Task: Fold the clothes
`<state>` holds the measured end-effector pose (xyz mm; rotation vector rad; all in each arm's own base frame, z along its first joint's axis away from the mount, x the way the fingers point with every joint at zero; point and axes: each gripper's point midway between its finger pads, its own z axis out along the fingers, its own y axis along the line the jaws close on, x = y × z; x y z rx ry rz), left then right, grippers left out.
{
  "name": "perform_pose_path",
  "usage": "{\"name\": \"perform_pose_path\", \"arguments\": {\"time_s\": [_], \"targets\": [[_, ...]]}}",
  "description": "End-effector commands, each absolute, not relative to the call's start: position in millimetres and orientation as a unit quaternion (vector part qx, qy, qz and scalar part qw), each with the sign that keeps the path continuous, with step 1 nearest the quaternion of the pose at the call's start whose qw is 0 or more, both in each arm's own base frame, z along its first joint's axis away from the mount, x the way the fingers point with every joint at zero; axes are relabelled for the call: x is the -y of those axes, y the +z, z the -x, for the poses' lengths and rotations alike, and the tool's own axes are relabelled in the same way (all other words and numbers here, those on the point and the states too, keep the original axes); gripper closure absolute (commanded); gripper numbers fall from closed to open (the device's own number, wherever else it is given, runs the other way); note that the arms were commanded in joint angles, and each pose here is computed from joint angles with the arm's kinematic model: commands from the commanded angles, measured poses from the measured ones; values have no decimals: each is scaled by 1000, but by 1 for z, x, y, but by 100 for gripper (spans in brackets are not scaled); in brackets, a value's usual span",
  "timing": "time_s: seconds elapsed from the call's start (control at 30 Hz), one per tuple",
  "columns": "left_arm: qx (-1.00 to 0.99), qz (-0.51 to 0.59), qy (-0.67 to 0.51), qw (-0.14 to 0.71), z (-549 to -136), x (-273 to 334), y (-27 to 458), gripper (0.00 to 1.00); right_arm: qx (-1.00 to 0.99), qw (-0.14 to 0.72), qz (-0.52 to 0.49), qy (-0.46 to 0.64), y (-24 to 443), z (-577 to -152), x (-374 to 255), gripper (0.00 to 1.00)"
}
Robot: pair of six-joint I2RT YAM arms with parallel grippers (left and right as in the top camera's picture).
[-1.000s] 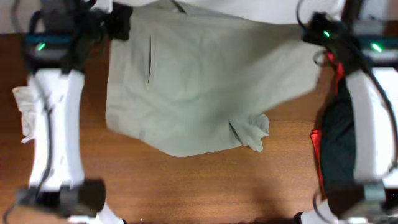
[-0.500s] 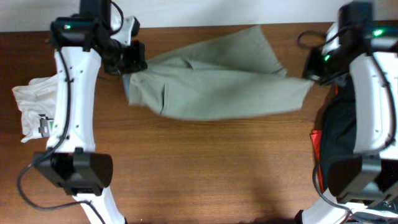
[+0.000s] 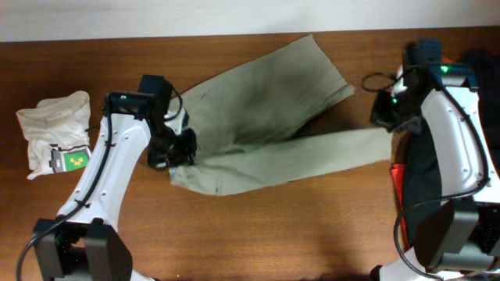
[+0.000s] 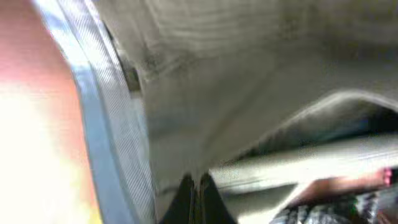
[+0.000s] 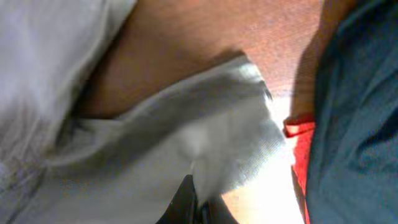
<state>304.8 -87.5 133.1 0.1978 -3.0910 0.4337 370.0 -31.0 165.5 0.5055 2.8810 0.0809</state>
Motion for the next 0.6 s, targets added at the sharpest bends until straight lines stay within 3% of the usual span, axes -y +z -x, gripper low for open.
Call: {"name": "perform_pose_path", "arguments": {"time_s": [0.0, 0.07, 0.2, 0.43, 0.47, 0.5, 0.57], "targets": [[958, -260, 23, -115, -352, 5, 135, 100, -959, 257, -119, 1, 192, -443, 28, 96], [937, -314, -5, -156, -366, -14, 133, 100, -948, 300, -108, 11, 194, -471, 19, 96], [909, -320, 14, -268, -416, -21, 135, 98, -922, 373, -74, 69, 188, -529, -12, 96], [896, -333, -33, -291, -446, -39, 100, 98, -884, 455, -26, 106, 182, -584, -62, 95], [892, -337, -46, -297, -451, -44, 94, 97, -878, 466, -19, 110, 180, -591, -71, 87], [887, -342, -61, -303, -454, -51, 90, 91, -875, 471, -15, 113, 178, -595, -76, 83], [875, -353, -87, -320, -458, -65, 91, 90, -869, 481, -10, 117, 170, -604, -83, 76]]}}
